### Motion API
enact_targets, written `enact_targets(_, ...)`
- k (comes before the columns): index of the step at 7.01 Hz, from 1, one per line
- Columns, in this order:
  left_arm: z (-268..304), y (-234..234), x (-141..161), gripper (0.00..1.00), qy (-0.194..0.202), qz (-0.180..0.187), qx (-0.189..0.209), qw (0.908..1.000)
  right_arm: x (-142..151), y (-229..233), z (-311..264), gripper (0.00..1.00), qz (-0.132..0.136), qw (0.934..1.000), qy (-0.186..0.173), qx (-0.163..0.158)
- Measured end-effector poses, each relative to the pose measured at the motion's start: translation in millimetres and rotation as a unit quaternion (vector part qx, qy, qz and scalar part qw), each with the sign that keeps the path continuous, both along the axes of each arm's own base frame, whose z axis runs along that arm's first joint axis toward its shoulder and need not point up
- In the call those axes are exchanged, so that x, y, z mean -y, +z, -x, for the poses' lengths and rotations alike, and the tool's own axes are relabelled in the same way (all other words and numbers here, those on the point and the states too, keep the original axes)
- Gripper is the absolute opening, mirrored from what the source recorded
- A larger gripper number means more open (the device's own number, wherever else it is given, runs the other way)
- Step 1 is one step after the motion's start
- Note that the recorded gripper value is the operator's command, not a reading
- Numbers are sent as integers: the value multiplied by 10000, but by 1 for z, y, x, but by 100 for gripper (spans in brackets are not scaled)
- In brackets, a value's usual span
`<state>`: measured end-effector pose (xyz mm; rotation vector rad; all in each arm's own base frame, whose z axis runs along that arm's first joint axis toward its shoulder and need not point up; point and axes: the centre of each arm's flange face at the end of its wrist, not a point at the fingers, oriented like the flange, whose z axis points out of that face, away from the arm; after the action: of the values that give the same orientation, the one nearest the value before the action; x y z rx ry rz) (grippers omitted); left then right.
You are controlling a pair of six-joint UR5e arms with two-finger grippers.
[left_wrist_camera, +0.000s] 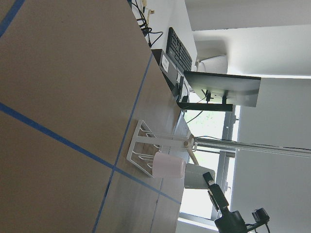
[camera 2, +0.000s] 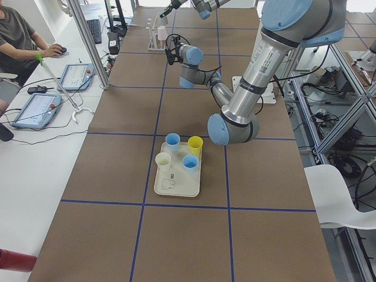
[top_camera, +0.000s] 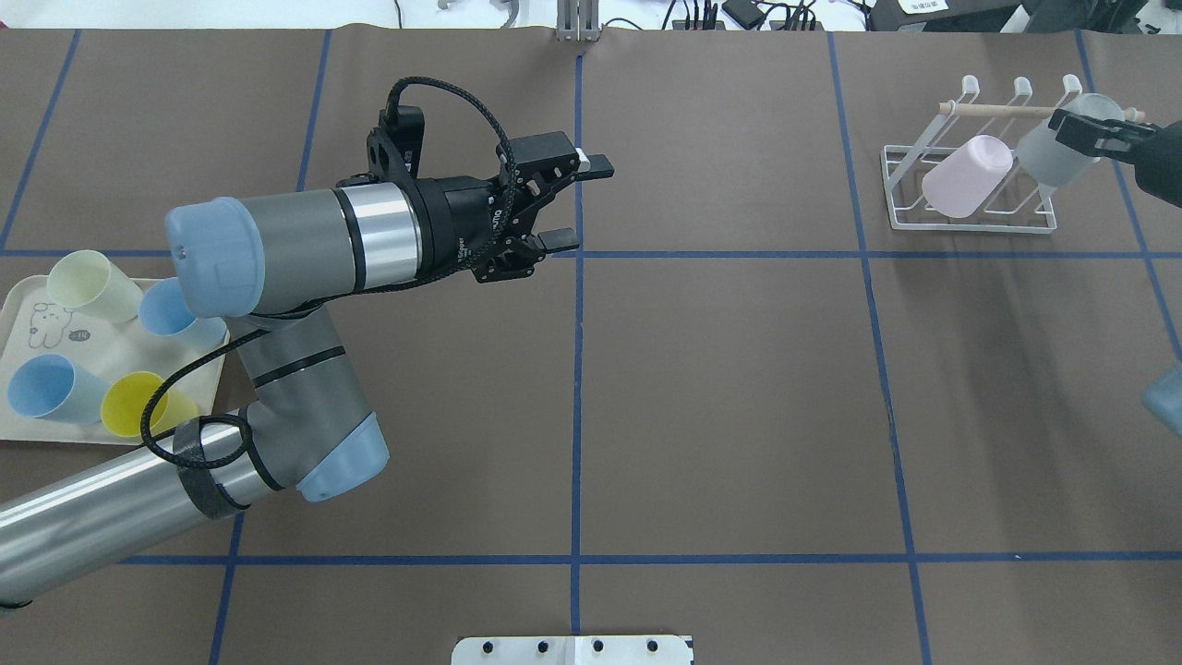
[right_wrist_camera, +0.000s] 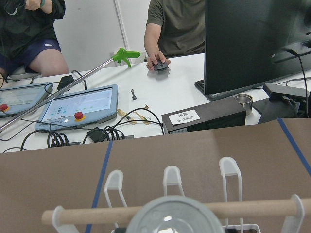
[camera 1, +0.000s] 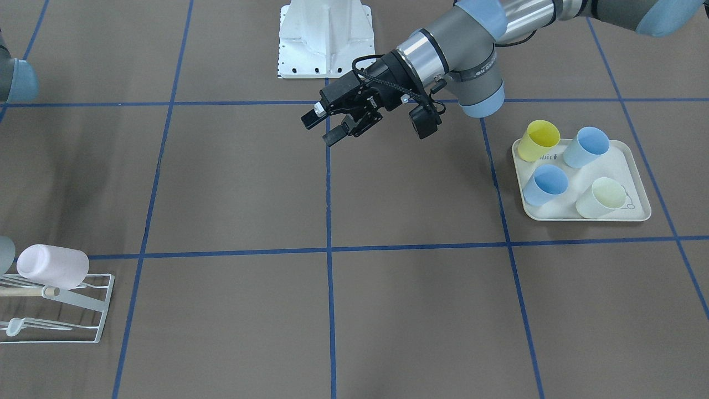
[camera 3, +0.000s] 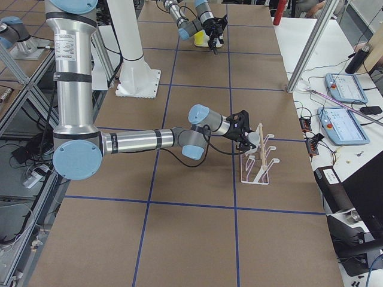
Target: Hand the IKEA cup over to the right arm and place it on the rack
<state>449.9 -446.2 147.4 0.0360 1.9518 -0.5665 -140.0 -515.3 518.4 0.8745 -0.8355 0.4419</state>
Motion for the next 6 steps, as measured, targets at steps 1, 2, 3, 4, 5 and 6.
enact_targets(1,0,0,0,99,-2,-1,-2,10000,0,2,1,0,11,10000,-13,-13)
enact_targets(2,1,-1,0,99,-2,-4,-6,10000,-1,3,3,10,22,10000,-28,-23)
enact_targets(3,1,-1,0,99,-5,-9,-14,10000,-1,5,5,27,34,10000,-47,-31)
enact_targets(4,2,-2,0,99,-8,-17,-25,10000,-1,7,7,36,47,10000,-59,-43)
enact_targets(5,3,-3,-1,99,-9,-24,-36,10000,-2,9,10,58,61,9999,-57,-66)
enact_targets(6,4,-4,-1,99,-10,-28,-41,10000,-2,12,13,100,69,9999,-60,-85)
